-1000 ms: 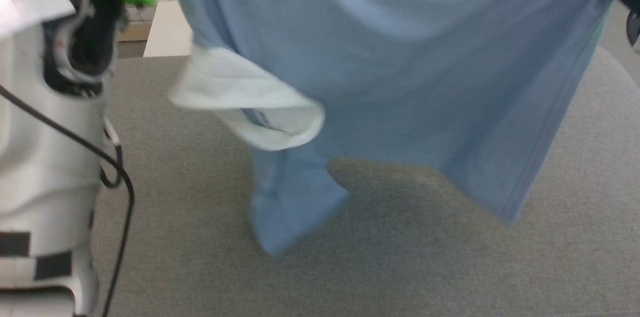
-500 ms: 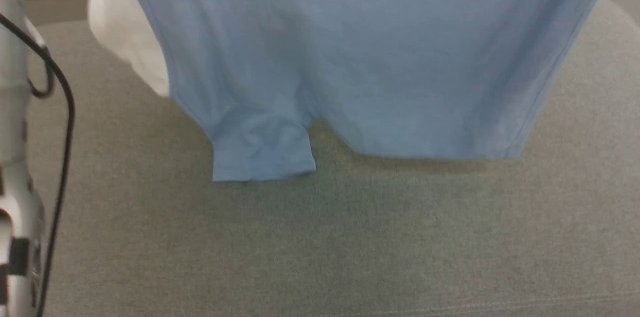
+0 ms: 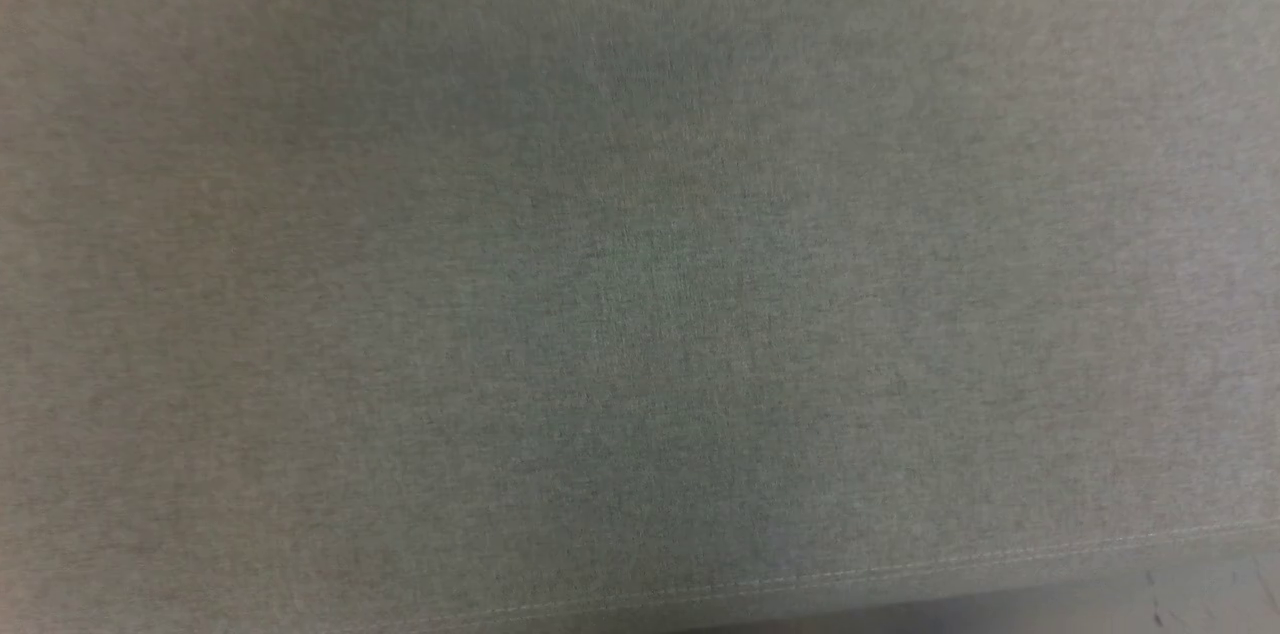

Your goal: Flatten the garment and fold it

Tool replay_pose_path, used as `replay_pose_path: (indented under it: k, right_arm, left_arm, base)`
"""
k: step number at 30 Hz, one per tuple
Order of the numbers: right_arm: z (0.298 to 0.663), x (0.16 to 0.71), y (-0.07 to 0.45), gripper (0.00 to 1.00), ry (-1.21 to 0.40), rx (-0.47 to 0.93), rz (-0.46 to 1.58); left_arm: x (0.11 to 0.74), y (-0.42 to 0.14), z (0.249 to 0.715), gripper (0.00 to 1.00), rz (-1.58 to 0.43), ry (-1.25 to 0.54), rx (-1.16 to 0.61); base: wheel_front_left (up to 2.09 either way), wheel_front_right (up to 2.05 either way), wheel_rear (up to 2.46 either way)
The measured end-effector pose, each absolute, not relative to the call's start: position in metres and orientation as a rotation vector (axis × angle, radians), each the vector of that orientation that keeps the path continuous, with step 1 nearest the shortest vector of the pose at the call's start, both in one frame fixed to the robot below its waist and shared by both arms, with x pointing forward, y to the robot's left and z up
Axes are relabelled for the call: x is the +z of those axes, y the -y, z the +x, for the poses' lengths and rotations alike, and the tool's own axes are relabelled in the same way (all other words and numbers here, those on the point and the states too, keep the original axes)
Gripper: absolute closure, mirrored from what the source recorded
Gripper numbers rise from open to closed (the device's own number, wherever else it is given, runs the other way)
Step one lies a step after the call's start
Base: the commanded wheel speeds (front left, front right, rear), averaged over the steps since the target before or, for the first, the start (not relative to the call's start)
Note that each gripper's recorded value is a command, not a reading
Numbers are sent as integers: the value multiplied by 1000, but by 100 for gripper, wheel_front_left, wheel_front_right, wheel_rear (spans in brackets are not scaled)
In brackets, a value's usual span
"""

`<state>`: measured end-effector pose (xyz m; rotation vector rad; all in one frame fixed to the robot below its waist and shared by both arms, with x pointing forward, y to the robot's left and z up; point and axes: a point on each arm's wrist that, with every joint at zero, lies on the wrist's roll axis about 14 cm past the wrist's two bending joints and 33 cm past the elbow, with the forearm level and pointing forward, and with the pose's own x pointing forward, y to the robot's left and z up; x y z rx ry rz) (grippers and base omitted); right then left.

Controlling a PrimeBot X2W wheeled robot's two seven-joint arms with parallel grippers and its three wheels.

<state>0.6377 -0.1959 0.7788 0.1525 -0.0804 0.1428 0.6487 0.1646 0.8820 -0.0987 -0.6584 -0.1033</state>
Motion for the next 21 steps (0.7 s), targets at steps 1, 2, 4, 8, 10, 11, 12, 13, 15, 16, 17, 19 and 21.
replay_pose_path:
  k: [1,2,4,8,10,11,12,13,15,16,17,19,21]
  right_arm:
    - [645,777,196,100,92,136,153]
    - [654,772,197,100,101,126,156]
    - [671,758,198,100,102,113,168]
    - [699,714,192,100,37,110,165]
    - [711,685,188,100,-17,115,163]
    - [715,675,185,100,-34,120,161]
    - [719,663,182,100,-57,126,164]
    - [721,650,179,100,-78,136,164]
    - [723,623,173,100,-129,152,169]
    - [723,608,170,100,-156,161,173]
    - [721,594,167,100,-183,172,176]
    - [715,573,164,100,-223,186,188]
    - [703,552,164,100,-266,198,195]
  left_arm:
    - [879,-165,654,100,-93,670,-97]
    - [874,-165,662,100,-88,682,-87]
    - [856,-168,679,100,-97,680,-72]
    - [808,-174,712,100,-118,624,-50]
    - [781,-174,726,100,-124,586,-52]
    - [770,-173,731,100,-126,572,-55]
    - [755,-173,737,100,-132,548,-57]
    - [740,-174,742,100,-140,526,-55]
    - [709,-177,749,100,-134,464,-54]
    - [695,-179,750,100,-143,440,-54]
    - [679,-182,751,100,-149,410,-53]
    - [655,-184,748,100,-163,364,-56]
    - [630,-181,742,100,-179,316,-77]
  base:
    - [0,0,0]
    - [0,0,0]
    - [0,0,0]
    - [0,0,0]
    - [0,0,0]
    - [0,0,0]
    - [0,0,0]
    - [0,0,0]
    - [0,0,0]
    - [0,0,0]
    - [0,0,0]
    - [0,0,0]
    - [0,0,0]
